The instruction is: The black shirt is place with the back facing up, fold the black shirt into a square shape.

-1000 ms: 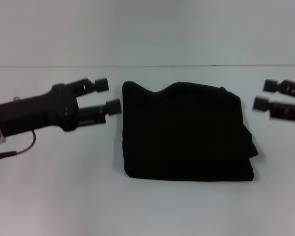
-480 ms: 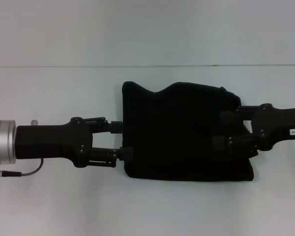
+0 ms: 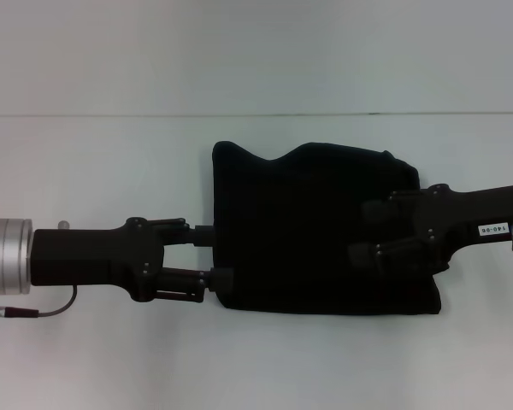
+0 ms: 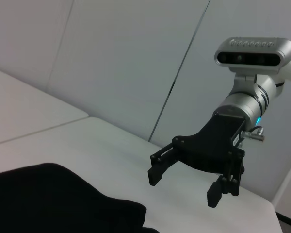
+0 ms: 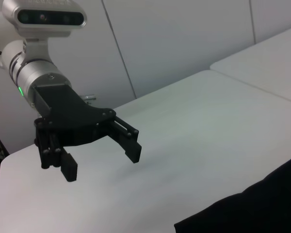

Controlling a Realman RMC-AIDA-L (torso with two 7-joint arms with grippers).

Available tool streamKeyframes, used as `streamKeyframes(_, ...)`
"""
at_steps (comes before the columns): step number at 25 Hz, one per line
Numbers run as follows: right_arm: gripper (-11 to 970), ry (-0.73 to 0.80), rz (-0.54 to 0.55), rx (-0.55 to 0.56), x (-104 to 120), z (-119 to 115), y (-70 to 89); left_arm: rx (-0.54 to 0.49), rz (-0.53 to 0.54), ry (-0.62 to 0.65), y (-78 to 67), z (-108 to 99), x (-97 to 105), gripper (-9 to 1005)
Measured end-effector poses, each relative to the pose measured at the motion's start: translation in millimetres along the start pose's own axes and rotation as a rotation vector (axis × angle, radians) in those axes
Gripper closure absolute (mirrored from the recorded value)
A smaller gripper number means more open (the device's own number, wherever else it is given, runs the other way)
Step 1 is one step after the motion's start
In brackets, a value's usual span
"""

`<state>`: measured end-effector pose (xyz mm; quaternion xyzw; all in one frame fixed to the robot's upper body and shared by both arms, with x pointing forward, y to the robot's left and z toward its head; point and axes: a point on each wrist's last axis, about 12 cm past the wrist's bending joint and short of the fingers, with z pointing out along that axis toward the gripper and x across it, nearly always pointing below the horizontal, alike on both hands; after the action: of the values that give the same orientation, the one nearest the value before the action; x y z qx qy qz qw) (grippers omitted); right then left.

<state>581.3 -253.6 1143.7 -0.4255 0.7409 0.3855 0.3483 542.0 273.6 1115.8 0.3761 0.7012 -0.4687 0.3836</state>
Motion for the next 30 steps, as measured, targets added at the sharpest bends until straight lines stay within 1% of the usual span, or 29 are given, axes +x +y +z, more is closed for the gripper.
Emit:
streamKeyframes(10,32,0.003,0.006,0.003,2.6,-0.6,0.0,0.001,-0.024,0.007,0.4,3.7,3.3,128)
streamKeyframes(20,31,0.003,0.033,0.012,10.3,-0.2,-2.3,-0.021,-0.043,0.005,4.6,9.1,5.7,129)
streamKeyframes(30,31,0.001,0.038,0.015,10.6,-0.3,-3.5,-0.028,-0.032,0.012,7.8,13.2,1.3,129)
